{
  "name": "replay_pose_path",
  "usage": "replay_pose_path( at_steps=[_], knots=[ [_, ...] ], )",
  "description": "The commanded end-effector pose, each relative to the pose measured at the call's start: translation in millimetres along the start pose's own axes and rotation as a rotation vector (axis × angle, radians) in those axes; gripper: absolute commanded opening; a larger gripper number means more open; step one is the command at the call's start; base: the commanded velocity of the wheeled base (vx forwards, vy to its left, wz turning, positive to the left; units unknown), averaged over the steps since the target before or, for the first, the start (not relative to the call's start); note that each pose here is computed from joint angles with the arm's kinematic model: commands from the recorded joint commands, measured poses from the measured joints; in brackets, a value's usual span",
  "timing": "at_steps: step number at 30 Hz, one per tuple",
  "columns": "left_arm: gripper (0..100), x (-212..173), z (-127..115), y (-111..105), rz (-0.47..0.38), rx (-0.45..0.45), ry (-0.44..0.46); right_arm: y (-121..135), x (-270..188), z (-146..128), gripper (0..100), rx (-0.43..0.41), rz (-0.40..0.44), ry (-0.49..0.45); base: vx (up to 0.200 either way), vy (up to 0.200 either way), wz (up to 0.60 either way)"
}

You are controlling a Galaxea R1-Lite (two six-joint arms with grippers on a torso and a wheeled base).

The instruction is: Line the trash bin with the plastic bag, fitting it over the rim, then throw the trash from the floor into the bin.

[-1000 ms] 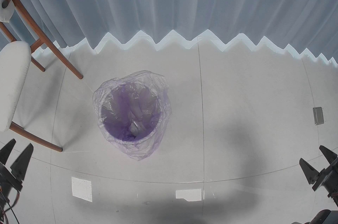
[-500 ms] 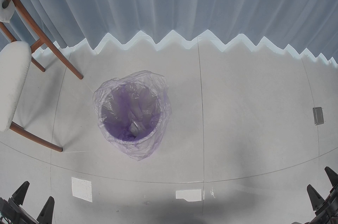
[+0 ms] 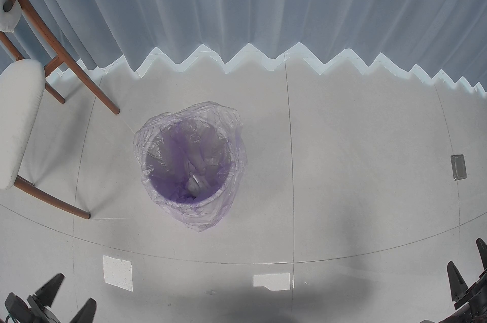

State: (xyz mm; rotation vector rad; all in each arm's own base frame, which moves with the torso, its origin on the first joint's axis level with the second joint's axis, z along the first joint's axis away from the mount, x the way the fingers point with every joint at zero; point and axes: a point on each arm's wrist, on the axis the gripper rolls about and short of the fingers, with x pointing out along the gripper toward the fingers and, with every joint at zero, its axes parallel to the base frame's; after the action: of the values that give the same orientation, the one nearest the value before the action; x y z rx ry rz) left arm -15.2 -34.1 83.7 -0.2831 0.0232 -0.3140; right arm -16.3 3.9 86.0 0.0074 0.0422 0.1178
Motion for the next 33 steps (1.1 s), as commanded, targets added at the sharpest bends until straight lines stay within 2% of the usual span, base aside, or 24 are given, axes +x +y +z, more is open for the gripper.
replay_pose_path(
  at_steps=[1, 2, 3, 6, 7, 8, 9, 11, 13, 15, 16, 17, 18, 20, 22, 23, 24, 25, 26, 27, 30, 31, 32, 33],
  knots=[
    [100, -4.1, -5.8, -8.2, -0.389, -0.474, 0.24, 1.0, 2.9, -1.7, 100, 0.023, 0.049, 0.06, 0.0, 0.0, 0.0],
    [100, -4.2, -5.7, -8.3, -0.393, -0.474, 0.242, 1.1, 2.9, -1.7, 100, 0.023, 0.05, 0.06, 0.0, 0.0, 0.0],
    [100, -5.9, -4.4, -9.6, -0.451, -0.492, 0.281, 1.4, 2.4, -1.8, 100, 0.021, 0.063, 0.054, 0.0, 0.0, 0.0],
    [100, -11.8, 7.8, -18.1, -0.537, -0.609, 0.378, 1.8, 0.9, -2.1, 100, 0.018, 0.069, 0.036, 0.0, 0.0, 0.0],
    [100, -19.1, 25.1, -30.4, -0.569, -0.752, 0.474, 2.0, 0.3, -1.8, 100, 0.018, 0.071, 0.028, 0.0, 0.0, 0.0],
    [100, -23.4, 34.7, -37.5, -0.569, -0.834, 0.523, 1.9, 0.3, -1.8, 100, 0.018, 0.072, 0.029, 0.0, 0.0, 0.0],
    [100, -28.2, 44.4, -44.6, -0.563, -0.896, 0.552, 1.9, 0.3, -1.8, 100, 0.018, 0.072, 0.029, 0.0, 0.0, 0.0],
    [100, -40.0, 63.6, -55.3, -0.6, -0.934, 0.616, 1.9, 0.4, -1.9, 100, 0.018, 0.072, 0.032, 0.0, 0.0, 0.0],
    [100, -35.4, 100.0, -44.3, -0.695, -1.04, 0.82, 1.9, 0.8, -2.0, 100, 0.018, 0.074, 0.037, 0.0, 0.0, 0.0],
    [100, -24.9, 124.5, -34.4, -0.781, -1.098, 1.033, 1.7, 1.5, -1.8, 100, 0.02, 0.075, 0.047, 0.0, 0.0, 0.0],
    [100, -24.9, 124.5, -34.4, -0.781, -1.098, 1.033, 1.7, 1.5, -1.8, 100, 0.02, 0.075, 0.047, 0.0, 0.0, 0.0],
    [100, -18.2, 128.6, -28.8, -0.831, -1.108, 1.159, 1.7, 1.5, -1.7, 100, 0.021, 0.077, 0.045, 0.0, 0.0, 0.0],
    [100, -17.5, 123.1, -26.4, -0.842, -1.106, 1.18, 1.8, 1.1, -1.7, 100, 0.02, 0.078, 0.041, 0.0, 0.0, 0.0],
    [100, -22.5, 104.6, -22.2, -0.864, -1.066, 1.149, 1.8, 0.6, -1.9, 100, 0.019, 0.078, 0.035, 0.0, 0.0, 0.0],
    [100, -44.3, 61.1, -14.5, -0.967, -0.882, 1.022, 1.9, 0.5, -1.7, 100, 0.021, 0.078, 0.032, 0.0, 0.0, 0.0],
    [100, -44.7, 46.9, -10.4, -1.001, -0.816, 0.977, 1.8, 0.5, -1.7, 100, 0.021, 0.08, 0.032, 0.0, 0.0, 0.0],
    [100, -44.7, 46.9, -10.4, -1.001, -0.816, 0.977, 1.8, 0.5, -1.7, 100, 0.021, 0.08, 0.032, 0.0, 0.0, 0.0],
    [100, -30.9, 30.0, -2.2, -1.035, -0.747, 0.929, 1.8, 0.5, -1.7, 100, 0.021, 0.081, 0.032, 0.0, 0.0, 0.0],
    [100, -30.2, 29.4, -1.9, -1.039, -0.719, 0.887, 1.8, 0.3, -1.8, 100, 0.021, 0.081, 0.03, 0.0, 0.0, 0.0],
    [100, -28.9, 28.0, -1.1, -1.017, -0.707, 0.814, 1.8, 0.2, -2.0, 100, 0.019, 0.081, 0.03, 0.0, 0.0, 0.0],
    [100, -22.1, 28.3, 2.2, -0.859, -0.602, 0.47, 2.0, -0.7, -2.0, 100, 0.017, 0.083, 0.018, 0.0, 0.0, 0.0],
    [100, -21.5, 28.3, 2.7, -0.838, -0.584, 0.435, 2.0, -0.8, -2.1, 100, 0.018, 0.083, 0.017, 0.0, 0.0, 0.0],
    [100, -18.4, 27.0, 5.7, -0.728, -0.472, 0.282, 2.0, -1.3, -2.2, 100, 0.017, 0.081, 0.011, 0.0, 0.0, 0.0],
    [100, -16.5, 24.5, 8.0, -0.655, -0.403, 0.224, 2.2, -2.6, -2.5, 100, 0.014, 0.08, -0.004, 0.0, 0.0, 0.0]
  ],
)
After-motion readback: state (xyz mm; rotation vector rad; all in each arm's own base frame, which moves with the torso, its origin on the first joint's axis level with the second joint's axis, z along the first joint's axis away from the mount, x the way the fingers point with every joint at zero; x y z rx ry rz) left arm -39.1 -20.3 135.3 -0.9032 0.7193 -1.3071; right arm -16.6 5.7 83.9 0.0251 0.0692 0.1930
